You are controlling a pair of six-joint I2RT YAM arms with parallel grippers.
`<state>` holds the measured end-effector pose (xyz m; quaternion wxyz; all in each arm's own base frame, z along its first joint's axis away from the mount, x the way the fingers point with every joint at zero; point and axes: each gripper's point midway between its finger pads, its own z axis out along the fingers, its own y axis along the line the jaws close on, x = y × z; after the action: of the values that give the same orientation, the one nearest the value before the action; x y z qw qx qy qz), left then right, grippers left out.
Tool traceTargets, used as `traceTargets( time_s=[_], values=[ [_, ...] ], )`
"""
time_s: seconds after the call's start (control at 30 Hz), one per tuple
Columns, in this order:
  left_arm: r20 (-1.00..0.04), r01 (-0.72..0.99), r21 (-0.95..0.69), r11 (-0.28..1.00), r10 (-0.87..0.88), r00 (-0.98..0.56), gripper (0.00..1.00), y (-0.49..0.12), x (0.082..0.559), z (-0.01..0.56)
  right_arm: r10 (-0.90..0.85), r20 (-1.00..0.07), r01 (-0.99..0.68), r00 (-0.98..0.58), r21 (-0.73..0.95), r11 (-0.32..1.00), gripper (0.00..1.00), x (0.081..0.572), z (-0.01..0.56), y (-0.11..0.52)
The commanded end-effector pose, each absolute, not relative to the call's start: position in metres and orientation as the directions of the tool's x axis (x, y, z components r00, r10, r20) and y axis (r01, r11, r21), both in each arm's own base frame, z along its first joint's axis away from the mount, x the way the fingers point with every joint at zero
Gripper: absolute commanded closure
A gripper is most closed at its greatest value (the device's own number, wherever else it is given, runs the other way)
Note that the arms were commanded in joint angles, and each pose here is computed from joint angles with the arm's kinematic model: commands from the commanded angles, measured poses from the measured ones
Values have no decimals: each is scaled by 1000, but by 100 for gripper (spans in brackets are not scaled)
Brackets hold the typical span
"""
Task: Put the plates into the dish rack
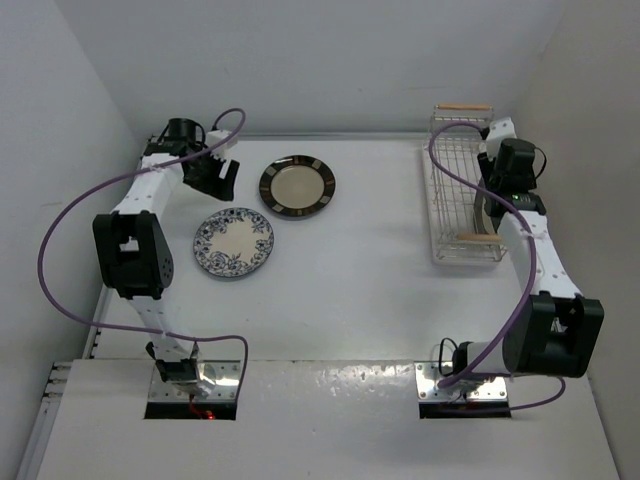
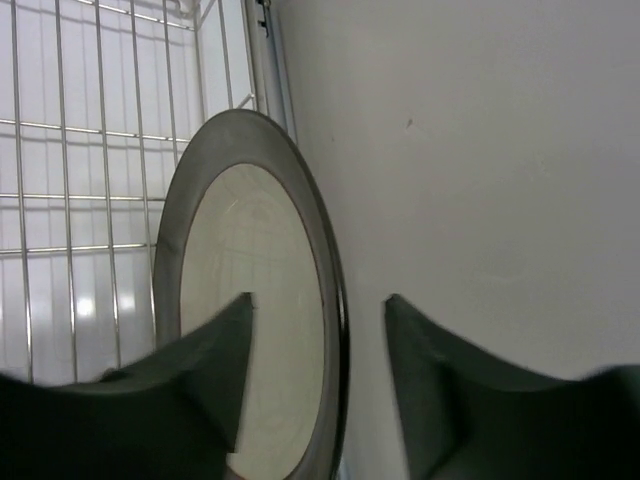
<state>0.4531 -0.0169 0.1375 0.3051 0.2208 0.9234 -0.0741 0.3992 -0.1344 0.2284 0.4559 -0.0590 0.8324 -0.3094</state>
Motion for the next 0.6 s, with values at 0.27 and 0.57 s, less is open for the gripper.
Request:
traceTargets(
  time_s=[0.27,0.57],
  values=[
    [-460,381,16,924,346,-818,15,15,450,82,-281,-849,219,-447,-409,886,11,413,288,-112],
    [-322,321,-46,946,290,-901,18,41,431,27,-259,-917,107,-305,-303,947,7,406,321,-46]
  ],
)
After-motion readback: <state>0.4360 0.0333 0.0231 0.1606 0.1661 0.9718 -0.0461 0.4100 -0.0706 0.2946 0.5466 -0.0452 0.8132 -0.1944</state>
